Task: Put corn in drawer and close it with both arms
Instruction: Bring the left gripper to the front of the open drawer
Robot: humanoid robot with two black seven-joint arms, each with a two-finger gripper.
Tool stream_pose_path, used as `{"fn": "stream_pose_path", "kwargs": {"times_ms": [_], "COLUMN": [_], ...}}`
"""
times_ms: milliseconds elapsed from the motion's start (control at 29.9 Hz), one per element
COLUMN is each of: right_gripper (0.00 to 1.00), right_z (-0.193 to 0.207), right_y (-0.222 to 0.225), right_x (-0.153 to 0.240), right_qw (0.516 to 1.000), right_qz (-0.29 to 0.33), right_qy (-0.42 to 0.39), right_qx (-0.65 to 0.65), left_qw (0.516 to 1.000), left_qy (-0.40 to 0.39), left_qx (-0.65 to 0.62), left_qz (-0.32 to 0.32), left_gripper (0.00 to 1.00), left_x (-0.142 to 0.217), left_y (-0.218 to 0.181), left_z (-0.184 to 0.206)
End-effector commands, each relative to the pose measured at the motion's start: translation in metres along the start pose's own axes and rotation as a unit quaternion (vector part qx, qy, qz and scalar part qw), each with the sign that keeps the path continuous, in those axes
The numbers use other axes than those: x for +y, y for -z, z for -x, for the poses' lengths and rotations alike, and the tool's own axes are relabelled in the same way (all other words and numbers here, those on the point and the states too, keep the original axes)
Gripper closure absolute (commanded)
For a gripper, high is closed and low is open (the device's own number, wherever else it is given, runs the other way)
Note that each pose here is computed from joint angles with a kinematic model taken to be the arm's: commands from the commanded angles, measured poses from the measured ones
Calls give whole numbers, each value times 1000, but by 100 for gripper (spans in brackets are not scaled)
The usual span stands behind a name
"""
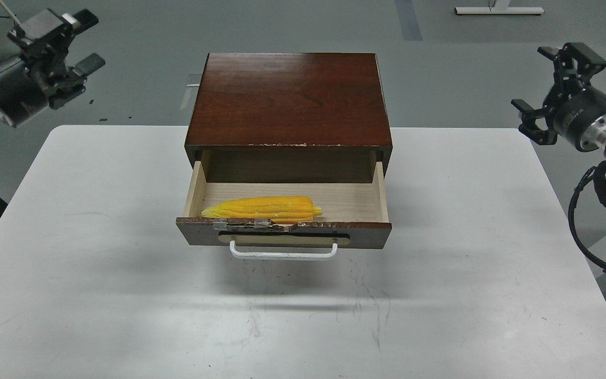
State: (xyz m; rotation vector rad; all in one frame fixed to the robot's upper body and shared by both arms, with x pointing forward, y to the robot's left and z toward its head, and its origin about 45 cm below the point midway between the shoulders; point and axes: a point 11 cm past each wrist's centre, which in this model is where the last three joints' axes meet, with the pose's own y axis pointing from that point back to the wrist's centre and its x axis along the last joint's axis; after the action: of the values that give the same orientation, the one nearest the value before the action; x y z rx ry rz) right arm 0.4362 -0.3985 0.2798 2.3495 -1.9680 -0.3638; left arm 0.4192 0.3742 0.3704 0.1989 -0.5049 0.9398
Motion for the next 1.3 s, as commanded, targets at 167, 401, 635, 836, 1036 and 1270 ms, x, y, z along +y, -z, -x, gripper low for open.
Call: {"fn": "stream_pose_path", "kwargs": {"times_ms": [167, 401, 635, 836, 1036, 1270], "right_gripper": [0, 0, 0, 0, 0, 0], "right_z": [-6, -33, -38, -28, -8, 0], "right_y": [-20, -41, -48, -53, -41, -41], "right_x": [6, 12, 11, 5, -10, -15], "right_qw": [1000, 998, 997, 998, 999, 999], "right_qz": [21, 42, 48, 50, 31, 32], "right_qy": [-8, -45, -54, -42, -25, -16], "right_qx": [-1, 2, 0, -2, -11, -9], "left_qw": [958, 930, 913, 898, 890, 898], "left_qy": [226, 326, 392, 432, 452, 435], "left_qx": [-173, -150, -92, -79, -53, -55], "left_qz": [30, 75, 66, 39, 32, 34], "left_gripper": [100, 100, 100, 100, 100, 100], "left_x": [6, 18, 27, 51, 66, 52], "left_y": [-70, -88, -60, -23, -5, 5], "left_z": [80, 154, 210, 250, 282, 284]}}
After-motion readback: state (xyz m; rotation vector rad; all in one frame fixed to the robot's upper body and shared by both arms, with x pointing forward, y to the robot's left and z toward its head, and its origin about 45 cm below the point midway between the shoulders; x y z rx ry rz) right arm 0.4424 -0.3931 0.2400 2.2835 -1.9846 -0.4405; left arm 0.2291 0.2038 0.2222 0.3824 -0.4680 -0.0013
